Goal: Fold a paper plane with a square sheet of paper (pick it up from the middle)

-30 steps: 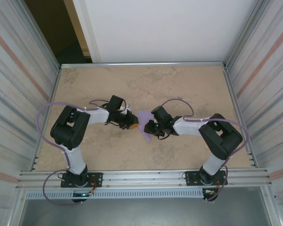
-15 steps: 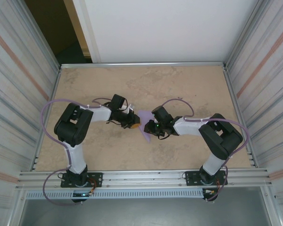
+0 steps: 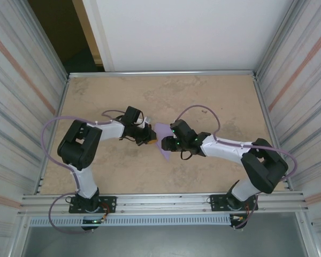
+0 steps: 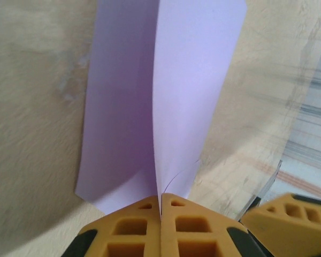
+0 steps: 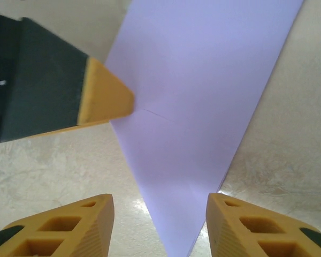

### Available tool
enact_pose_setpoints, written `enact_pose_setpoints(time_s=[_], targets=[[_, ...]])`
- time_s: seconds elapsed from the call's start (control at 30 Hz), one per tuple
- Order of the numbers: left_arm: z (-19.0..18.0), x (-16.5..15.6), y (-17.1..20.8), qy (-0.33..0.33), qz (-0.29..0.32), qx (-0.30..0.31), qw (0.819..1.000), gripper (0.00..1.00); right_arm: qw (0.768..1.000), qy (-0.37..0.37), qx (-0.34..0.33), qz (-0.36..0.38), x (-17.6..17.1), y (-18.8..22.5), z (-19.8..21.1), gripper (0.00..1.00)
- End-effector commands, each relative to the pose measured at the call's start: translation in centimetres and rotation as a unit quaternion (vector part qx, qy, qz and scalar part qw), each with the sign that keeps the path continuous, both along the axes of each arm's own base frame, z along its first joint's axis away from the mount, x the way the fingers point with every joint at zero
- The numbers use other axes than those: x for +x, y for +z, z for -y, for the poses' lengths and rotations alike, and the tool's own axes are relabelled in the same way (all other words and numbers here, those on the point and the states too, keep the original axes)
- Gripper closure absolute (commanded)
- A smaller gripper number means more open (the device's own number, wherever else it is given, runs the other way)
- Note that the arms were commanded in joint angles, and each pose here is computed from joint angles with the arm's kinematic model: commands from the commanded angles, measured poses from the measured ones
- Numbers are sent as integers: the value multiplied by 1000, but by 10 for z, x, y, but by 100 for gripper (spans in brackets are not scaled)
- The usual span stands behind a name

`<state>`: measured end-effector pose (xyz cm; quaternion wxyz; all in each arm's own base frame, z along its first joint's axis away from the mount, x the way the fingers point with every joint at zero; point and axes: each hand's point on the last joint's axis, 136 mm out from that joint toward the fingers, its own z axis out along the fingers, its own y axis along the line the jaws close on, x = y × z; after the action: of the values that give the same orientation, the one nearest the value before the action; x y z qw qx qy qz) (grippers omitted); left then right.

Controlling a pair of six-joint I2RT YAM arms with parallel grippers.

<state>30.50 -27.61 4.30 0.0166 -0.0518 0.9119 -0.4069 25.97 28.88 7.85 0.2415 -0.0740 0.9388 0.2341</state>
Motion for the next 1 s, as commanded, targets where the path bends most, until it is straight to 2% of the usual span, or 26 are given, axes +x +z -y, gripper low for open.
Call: enact_pose_setpoints(time_s=[0.0,0.17,0.4,0.67,0.97], targets=[[-17,4,4,66,-5,26,998,97,992,14,-96,80,6,13,12,52],[-31,4,0,125,-19,55,990,97,976,68,-143,146,-5,12,-11,59],[-34,2,3,146,-34,64,987,97,967,121,-152,166,-18,-6,-42,64],[-33,-2,7,150,-55,64,985,96,968,112,-165,154,-13,-27,-51,69],[-30,-2,16,152,-60,52,985,96,965,107,-186,153,-9,-36,-49,68]])
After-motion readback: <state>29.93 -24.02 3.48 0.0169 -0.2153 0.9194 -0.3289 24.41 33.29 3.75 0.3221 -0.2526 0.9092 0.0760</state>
